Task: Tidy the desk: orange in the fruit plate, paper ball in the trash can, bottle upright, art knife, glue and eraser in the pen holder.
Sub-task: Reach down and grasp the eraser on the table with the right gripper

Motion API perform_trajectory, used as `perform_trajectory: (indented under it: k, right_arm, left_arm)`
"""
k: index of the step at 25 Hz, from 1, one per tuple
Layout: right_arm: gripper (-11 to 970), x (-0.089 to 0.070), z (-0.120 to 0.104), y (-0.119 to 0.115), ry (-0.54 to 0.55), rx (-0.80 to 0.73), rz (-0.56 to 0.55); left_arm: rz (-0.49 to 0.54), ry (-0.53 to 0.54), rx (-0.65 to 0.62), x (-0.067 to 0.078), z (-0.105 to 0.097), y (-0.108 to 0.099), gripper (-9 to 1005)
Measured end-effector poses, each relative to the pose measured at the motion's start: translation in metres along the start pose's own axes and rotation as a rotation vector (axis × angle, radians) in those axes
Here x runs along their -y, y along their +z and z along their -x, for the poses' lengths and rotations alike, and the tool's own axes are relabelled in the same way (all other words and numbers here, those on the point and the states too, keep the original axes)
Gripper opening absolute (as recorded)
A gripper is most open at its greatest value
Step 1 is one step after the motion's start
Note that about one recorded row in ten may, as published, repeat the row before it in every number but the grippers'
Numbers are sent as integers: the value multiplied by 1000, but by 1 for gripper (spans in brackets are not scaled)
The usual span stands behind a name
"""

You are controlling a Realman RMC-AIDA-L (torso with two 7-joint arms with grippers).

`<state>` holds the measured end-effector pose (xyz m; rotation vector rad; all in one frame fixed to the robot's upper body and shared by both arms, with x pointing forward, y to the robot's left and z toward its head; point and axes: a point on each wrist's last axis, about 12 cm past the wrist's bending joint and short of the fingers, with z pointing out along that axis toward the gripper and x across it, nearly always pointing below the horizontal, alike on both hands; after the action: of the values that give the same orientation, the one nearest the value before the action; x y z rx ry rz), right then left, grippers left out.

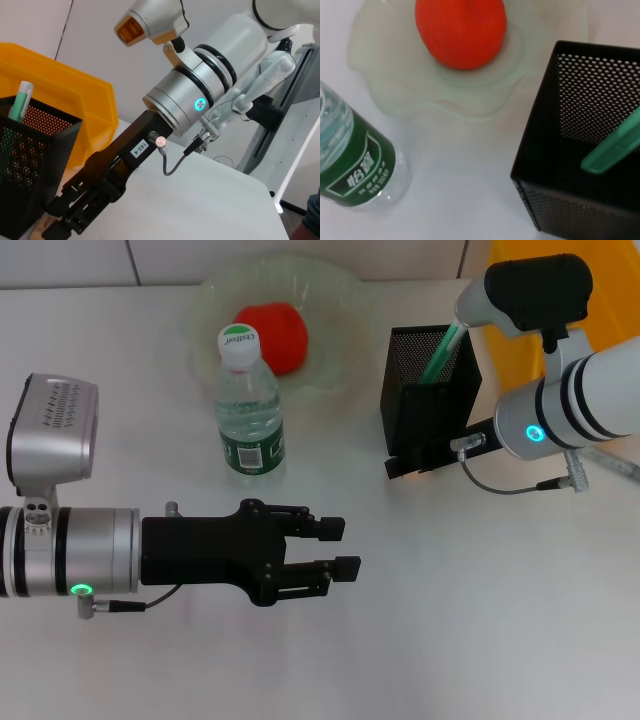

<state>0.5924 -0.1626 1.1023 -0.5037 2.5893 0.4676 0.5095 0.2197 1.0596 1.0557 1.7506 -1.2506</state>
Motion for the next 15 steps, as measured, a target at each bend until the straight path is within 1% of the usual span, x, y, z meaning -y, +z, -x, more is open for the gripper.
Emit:
perform_trajectory:
  k: [10,15]
  right_arm:
    - [727,2,0,3,5,8,-7]
    - [692,1,0,4,0,6,-7]
  left_arm:
    - [-1,9,-1,0,0,1,547]
    - [1,8,-1,0,-1,0,548]
